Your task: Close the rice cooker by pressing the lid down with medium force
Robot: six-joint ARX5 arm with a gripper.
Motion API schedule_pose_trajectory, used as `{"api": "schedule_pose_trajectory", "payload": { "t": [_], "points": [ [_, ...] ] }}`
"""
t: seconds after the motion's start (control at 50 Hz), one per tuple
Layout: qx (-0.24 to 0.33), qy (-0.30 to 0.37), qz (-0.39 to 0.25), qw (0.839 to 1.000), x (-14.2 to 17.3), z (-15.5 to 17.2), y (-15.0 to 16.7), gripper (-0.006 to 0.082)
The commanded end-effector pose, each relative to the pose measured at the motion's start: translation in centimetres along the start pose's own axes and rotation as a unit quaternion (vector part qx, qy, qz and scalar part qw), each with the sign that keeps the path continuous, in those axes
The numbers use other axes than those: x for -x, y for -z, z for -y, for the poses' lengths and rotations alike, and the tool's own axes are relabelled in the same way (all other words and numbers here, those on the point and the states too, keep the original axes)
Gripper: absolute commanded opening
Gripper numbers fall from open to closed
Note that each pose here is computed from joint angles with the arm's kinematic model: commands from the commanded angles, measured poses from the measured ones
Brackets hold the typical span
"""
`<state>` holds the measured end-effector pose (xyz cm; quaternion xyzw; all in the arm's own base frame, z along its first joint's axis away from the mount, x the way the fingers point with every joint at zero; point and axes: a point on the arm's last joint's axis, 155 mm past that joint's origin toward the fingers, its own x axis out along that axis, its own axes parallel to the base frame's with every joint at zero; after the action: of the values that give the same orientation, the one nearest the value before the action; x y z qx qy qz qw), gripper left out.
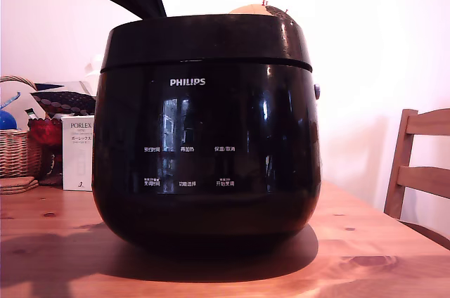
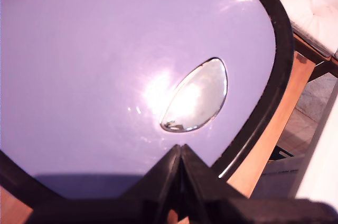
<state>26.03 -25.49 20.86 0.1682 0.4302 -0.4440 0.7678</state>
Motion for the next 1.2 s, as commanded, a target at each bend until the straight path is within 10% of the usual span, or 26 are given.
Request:
{"api": "schedule_pose_trajectory", "payload": {
  "t": [0.0,1.18],
  "points": [
    [0.03,0.014,-0.098,0.995,-4.4,-0.3,5.2,-0.0024],
    [0.016,-0.01,-0.02,1.0,-2.0,-0.8,3.5,-0.0024]
  ]
}}
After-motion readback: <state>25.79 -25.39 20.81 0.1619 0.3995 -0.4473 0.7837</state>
